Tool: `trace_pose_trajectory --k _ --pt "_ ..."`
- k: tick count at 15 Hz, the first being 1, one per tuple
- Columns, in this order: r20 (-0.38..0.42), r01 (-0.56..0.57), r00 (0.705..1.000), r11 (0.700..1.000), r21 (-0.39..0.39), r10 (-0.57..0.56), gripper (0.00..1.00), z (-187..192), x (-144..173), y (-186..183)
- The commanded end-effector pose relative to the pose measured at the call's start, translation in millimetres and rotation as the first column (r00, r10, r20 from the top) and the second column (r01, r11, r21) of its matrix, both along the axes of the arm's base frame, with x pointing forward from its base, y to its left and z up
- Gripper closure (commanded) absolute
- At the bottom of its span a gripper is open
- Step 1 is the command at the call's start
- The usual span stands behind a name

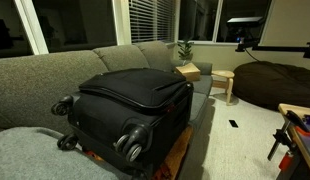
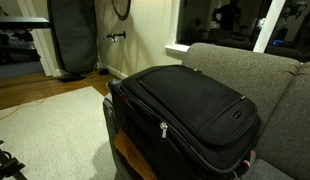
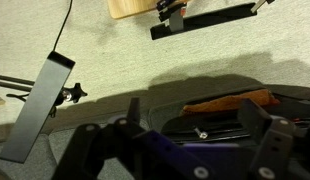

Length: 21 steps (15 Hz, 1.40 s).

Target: Close the zip on the suitcase

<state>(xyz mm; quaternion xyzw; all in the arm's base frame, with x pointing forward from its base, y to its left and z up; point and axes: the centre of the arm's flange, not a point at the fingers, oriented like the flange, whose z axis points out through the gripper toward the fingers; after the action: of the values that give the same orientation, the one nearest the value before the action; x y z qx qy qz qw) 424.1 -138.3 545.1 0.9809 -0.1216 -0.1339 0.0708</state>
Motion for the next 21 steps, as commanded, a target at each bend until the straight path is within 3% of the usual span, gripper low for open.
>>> trace_pose_trajectory --k 1,11,21 --pt "0.003 -0.002 1.000 1.000 0.002 0.002 0.00 0 -1 1" --pt "0.054 -0.017 0.998 1.000 0.005 0.017 0.00 -3 -13 12" --pt "0.124 0.006 0.992 0.999 0.035 -0.010 0.00 -20 -51 31"
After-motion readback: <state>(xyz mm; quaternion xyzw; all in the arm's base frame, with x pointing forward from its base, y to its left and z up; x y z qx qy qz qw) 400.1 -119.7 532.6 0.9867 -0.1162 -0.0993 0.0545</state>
